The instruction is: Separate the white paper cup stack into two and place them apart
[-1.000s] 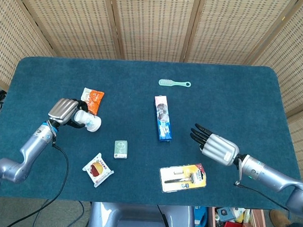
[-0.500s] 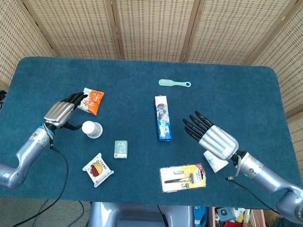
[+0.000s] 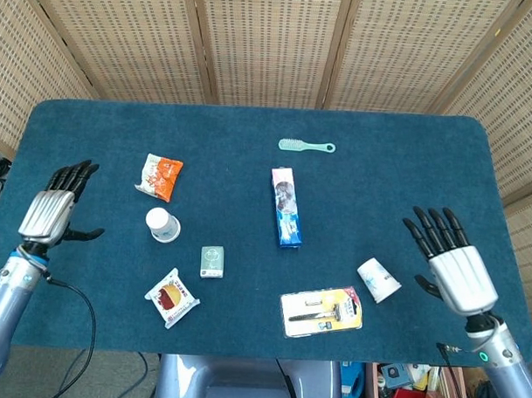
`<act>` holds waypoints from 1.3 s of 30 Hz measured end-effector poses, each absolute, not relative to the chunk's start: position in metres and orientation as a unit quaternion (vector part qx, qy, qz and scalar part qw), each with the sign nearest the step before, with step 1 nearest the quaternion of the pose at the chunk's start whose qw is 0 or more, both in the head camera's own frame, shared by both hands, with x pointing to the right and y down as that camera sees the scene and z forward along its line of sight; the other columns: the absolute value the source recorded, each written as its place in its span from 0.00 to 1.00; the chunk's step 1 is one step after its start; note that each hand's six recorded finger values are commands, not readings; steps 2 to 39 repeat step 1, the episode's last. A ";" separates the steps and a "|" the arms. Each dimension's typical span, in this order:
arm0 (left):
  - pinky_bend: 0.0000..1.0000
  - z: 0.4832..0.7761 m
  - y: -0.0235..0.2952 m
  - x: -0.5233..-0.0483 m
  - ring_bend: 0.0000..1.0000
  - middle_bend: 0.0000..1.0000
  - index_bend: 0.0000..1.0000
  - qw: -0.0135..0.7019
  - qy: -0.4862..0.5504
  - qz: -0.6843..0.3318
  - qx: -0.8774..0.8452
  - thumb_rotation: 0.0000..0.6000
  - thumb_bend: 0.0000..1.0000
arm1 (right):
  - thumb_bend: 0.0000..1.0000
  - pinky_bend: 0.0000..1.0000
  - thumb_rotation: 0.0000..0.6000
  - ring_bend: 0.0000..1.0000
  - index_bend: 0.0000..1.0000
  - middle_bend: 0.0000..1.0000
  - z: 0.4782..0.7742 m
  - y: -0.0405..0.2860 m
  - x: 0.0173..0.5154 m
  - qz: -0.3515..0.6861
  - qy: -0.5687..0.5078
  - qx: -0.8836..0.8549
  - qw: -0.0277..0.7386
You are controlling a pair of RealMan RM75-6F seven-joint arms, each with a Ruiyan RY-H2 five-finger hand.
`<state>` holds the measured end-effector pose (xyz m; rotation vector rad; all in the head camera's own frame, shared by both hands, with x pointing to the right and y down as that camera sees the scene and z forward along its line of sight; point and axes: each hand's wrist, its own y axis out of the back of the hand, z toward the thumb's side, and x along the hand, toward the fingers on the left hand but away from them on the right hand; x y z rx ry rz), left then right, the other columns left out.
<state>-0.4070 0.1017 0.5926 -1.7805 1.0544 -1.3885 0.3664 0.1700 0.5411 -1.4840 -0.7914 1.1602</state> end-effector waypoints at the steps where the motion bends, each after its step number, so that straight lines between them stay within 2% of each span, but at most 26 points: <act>1: 0.00 0.588 0.108 -0.411 0.00 0.00 0.00 0.320 0.408 -0.530 -0.671 1.00 0.17 | 0.00 0.00 1.00 0.00 0.00 0.00 0.541 0.176 0.372 0.492 -0.340 -0.618 0.511; 39: 0.00 0.588 0.108 -0.411 0.00 0.00 0.00 0.320 0.408 -0.530 -0.671 1.00 0.17 | 0.00 0.00 1.00 0.00 0.00 0.00 0.541 0.176 0.372 0.492 -0.340 -0.618 0.511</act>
